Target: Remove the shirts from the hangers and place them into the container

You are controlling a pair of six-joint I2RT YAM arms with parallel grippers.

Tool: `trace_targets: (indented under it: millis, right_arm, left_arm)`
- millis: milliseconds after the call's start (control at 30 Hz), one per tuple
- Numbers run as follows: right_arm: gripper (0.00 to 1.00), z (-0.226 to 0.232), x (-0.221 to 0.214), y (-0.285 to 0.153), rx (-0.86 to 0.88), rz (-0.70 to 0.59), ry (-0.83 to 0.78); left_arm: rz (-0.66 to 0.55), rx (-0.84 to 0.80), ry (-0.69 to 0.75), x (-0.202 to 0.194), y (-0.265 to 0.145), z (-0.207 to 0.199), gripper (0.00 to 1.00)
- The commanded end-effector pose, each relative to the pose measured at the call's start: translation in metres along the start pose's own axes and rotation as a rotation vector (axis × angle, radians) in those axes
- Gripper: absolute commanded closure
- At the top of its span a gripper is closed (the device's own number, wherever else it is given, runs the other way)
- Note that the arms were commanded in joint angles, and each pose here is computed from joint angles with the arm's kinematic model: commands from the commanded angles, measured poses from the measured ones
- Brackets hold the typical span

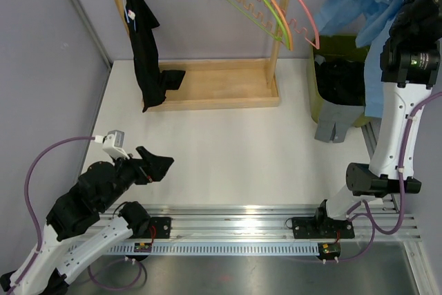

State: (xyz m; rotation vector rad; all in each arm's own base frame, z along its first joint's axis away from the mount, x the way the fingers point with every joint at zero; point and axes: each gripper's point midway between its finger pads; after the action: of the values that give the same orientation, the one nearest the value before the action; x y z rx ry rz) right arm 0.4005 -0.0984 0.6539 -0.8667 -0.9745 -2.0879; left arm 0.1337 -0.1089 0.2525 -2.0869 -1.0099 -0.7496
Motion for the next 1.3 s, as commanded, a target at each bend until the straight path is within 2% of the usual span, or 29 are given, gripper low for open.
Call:
trace_targets:
  millis: [0,67,200,233,300,333,433,500,633,733,867,933,967,1000,1033,1100,1133,1200,1233,1267]
  right_arm:
    - [1.00,0.031,0.126,-0.028,0.151,-0.435,0.156]
    - [1.00,0.026,0.126,-0.020,0.115,-0.465,0.132]
    - [1.00,0.010,0.050,0.027,0.040,-0.348,0.039]
    - [1.00,-0.002,0.003,0.045,0.010,-0.261,0.000]
    - [1.00,-0.016,-0.048,0.059,-0.020,-0.178,-0.003]
    - [1.00,-0.036,-0.099,0.071,-0.063,-0.094,-0.032]
    - [1.00,-0.080,-0.213,0.079,-0.153,0.125,-0.067]
    - [1.00,-0.116,-0.286,0.070,-0.226,0.266,-0.098]
    - [1.00,-0.183,-0.378,0.026,-0.436,0.545,-0.224]
    - [1.00,-0.220,-0.410,-0.012,-0.585,0.684,-0.276]
    - [1.00,-0.249,-0.441,-0.059,-0.671,0.825,-0.313]
    - [1.00,-0.262,-0.460,-0.081,-0.694,0.935,-0.358]
    - [0.93,-0.266,-0.468,-0.087,-0.698,0.978,-0.374]
    - [0.81,-0.265,-0.486,-0.090,-0.675,1.048,-0.363]
    - [0.54,-0.266,-0.498,-0.108,-0.656,1.166,-0.372]
    - [0.41,-0.267,-0.517,-0.113,-0.642,1.255,-0.382]
    - [0.24,-0.269,-0.517,-0.127,-0.653,1.333,-0.402]
    - [0.09,-0.262,-0.506,-0.129,-0.644,1.329,-0.388]
    - [0.01,-0.253,-0.500,-0.113,-0.606,1.249,-0.346]
    - [0.01,-0.229,-0.465,-0.094,-0.546,1.150,-0.298]
  left_arm:
    - [-0.035,-0.032,-0.006,0.009,-0.002,-0.008,0.01]
    - [-0.028,-0.026,-0.010,0.006,-0.001,-0.005,0.01]
    - [0.004,-0.012,-0.015,-0.006,0.006,0.000,0.01]
    - [0.007,-0.008,-0.018,-0.007,0.006,0.001,0.01]
    - [0.014,-0.002,-0.025,-0.008,0.006,0.002,0.01]
    - [0.012,-0.004,-0.029,-0.008,0.005,0.002,0.01]
    - [0.007,0.000,-0.039,-0.008,0.001,0.004,0.01]
    - [0.009,0.009,-0.039,-0.010,-0.001,0.008,0.01]
    - [0.012,0.029,-0.042,-0.014,-0.003,0.016,0.01]
    - [0.020,0.029,-0.041,-0.018,0.000,0.017,0.01]
    - [0.047,-0.003,-0.050,-0.024,0.010,0.008,0.01]
    - [0.061,-0.012,-0.053,-0.028,0.014,0.006,0.01]
    - [0.072,-0.016,-0.057,-0.030,0.015,0.005,0.01]
    - [0.080,-0.015,-0.057,-0.031,0.016,0.005,0.01]
    - [0.089,-0.021,-0.056,-0.034,0.017,0.004,0.01]
    - [0.089,-0.025,-0.055,-0.033,0.016,0.003,0.01]
    - [0.085,-0.029,-0.055,-0.032,0.015,0.002,0.01]
    - [0.074,-0.033,-0.050,-0.027,0.011,0.001,0.01]
    - [0.066,-0.030,-0.040,-0.024,0.009,0.001,0.01]
    - [0.060,-0.029,-0.035,-0.023,0.007,0.002,0.01]
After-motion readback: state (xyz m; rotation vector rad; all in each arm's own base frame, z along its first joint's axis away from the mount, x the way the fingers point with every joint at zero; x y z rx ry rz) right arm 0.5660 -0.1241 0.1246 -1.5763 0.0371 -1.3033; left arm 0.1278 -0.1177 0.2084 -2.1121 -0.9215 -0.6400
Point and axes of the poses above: each gripper's point midway between its finger pads, its own y axis out along the fingers, its own z axis along the line the jaws close on, x = y × z
